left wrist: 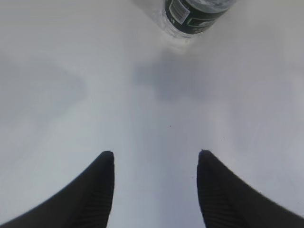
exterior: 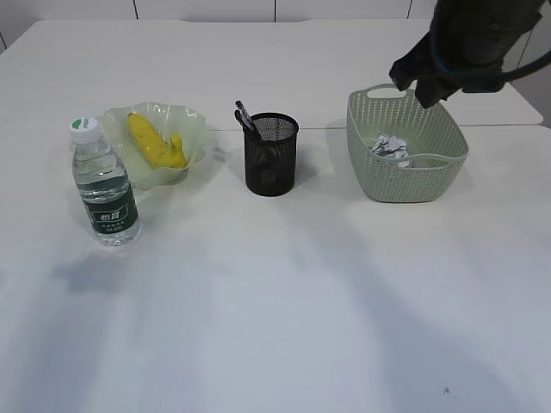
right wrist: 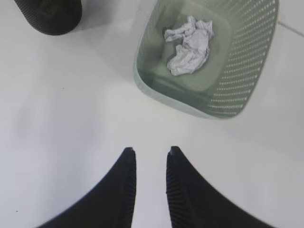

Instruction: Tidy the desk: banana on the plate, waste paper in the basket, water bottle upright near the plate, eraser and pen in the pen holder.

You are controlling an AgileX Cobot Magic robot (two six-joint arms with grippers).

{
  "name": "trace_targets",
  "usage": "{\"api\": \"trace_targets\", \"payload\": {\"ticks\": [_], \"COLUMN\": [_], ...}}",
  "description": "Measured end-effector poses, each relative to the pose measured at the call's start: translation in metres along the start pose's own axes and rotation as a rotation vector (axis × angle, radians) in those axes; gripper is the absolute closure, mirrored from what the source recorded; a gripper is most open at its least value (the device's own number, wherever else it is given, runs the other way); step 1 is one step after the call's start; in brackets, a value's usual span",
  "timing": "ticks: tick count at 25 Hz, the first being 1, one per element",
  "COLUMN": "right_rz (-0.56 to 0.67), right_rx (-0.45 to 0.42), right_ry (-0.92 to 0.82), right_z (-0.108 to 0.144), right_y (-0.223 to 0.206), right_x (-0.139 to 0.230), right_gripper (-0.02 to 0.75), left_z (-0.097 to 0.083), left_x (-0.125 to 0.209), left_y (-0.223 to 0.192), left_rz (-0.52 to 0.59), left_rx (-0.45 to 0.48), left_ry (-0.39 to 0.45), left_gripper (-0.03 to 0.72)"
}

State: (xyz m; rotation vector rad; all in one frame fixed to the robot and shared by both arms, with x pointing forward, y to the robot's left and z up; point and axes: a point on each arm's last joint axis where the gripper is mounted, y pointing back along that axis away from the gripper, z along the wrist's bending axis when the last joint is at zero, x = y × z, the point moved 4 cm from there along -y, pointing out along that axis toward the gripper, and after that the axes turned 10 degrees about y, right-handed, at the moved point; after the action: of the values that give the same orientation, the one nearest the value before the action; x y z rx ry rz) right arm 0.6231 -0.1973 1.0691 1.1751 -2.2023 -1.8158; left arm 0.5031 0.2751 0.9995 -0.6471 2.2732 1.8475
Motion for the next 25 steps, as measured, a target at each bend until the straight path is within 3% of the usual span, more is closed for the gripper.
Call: {"api": "trace_targets", "payload": {"ticks": [10,16,25], "right_rz": [0.095,0.117,-0.051], "right_rx": [-0.066,-0.079,-0.029], "right_ry": [-0.313,-0.378,-0.397], "right_z": [-0.051,-0.037,-0.032], "right_y": [-0.01,-0.003,0.05], "right_x": [0.078,0.124,0.127], "right_gripper": [0.475,0.463,0.463], "left_z": [0.003,0.007,0.009], "left_x": [0.009,0.018,0.043], "left_y": [0.023,0.061,0.108], "left_rz": [-0.01,-0.11,-0.214], "left_rx": [-0.029,-0.051,-0.04], "left_ry": [-0.046,-0.045,-0.037], "left_gripper": [0.293,0.293,0.293]}}
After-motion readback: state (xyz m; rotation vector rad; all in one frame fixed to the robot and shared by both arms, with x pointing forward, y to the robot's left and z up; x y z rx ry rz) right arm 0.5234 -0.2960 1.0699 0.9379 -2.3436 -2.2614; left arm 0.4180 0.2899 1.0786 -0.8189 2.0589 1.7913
